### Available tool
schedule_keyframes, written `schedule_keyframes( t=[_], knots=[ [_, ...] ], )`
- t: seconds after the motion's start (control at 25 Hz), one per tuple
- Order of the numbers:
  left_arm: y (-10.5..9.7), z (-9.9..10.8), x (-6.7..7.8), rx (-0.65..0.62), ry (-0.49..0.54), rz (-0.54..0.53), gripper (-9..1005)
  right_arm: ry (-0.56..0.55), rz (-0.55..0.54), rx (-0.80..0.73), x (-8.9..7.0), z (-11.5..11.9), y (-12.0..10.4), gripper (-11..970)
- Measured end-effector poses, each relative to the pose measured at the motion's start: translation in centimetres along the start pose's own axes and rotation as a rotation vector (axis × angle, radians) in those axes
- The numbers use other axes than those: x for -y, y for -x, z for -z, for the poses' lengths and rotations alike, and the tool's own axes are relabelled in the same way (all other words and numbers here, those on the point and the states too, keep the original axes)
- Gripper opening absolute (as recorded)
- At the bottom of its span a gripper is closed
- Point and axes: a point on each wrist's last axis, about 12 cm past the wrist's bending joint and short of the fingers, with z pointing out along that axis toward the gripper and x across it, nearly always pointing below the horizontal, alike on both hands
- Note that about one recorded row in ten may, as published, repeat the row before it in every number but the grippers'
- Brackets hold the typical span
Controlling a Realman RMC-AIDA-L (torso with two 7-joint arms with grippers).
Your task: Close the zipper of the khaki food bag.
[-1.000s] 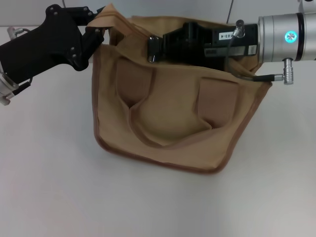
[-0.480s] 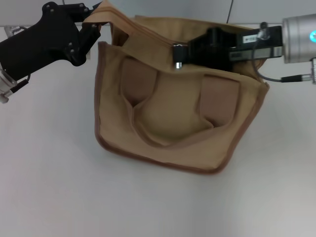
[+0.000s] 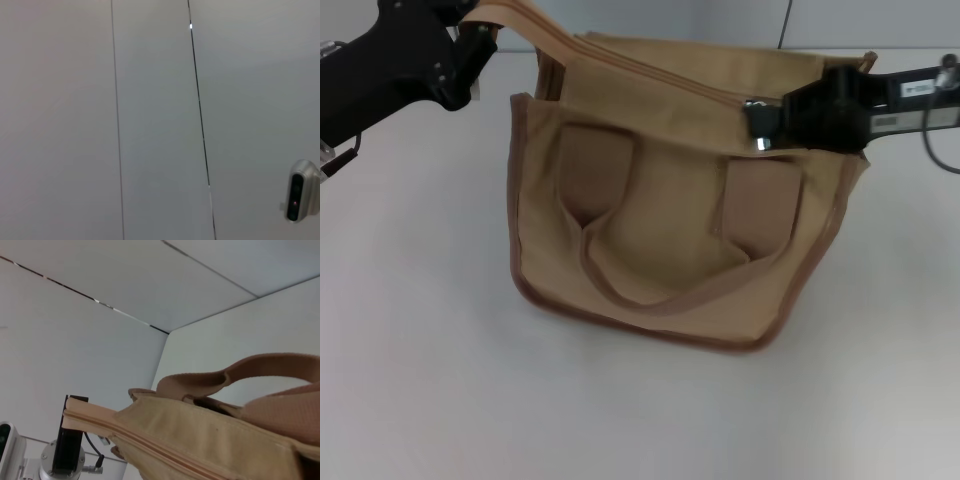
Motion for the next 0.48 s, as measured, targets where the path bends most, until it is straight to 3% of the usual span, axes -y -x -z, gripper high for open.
schedule_keyframes(
  t=[0.36,0.48],
  knots=[
    [-0.1,0.1,-0.3,-0.007,0.027,0.003,18,0.014,0.008,0.016,0.1,2.0,-0.4,85],
    [-0.1,0.1,-0.3,-0.008,0.029,0.008,18,0.035,0.059,0.032,-0.1,2.2,-0.4,93]
  ],
)
